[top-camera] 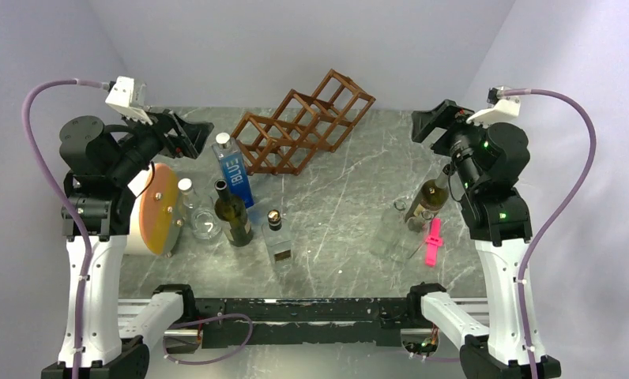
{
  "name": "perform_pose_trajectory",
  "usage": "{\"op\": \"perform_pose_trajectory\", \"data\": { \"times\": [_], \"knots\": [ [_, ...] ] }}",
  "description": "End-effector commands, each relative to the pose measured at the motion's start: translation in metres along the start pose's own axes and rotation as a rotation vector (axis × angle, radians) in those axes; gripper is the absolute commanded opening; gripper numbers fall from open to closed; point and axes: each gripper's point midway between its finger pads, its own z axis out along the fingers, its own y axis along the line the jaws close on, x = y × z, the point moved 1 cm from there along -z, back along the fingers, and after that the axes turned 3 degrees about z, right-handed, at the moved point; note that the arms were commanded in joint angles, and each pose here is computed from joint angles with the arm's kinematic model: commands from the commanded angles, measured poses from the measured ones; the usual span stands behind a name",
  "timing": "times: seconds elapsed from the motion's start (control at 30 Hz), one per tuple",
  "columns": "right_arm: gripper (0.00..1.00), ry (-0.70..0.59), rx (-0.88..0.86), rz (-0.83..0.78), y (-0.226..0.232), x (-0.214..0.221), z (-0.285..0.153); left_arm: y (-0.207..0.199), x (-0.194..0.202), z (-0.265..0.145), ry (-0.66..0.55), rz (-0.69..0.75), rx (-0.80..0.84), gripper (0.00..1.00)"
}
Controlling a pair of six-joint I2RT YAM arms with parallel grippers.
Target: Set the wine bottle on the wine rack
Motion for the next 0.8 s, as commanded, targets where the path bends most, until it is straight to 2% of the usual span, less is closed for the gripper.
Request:
{"op": "perform_pose_trajectory", "data": {
  "times": [0.0,0.27,0.4,0.6,0.77],
  "knots": [
    [0.95,-0.001,-0.068,-0.014,0.01,-0.004,0.001,-0.02,-0.012,-0.006,-0.07,0.037,0.115,0.98],
    [0.96,0.113,-0.127,-0.116,0.014,0.012,-0.002,-0.038,-0.012,-0.019,-0.124,0.072,0.199,1.0],
    [0.94,0.181,-0.219,-0.147,0.026,0.024,-0.011,-0.05,-0.016,-0.027,-0.136,0.088,0.252,0.99],
    [0.85,0.313,-0.382,-0.14,0.043,0.058,-0.027,-0.081,-0.009,-0.033,-0.114,0.103,0.432,0.98],
    [0.79,0.395,-0.365,-0.147,0.039,0.084,-0.032,-0.1,-0.001,-0.037,-0.097,0.118,0.515,0.98]
  ]
}}
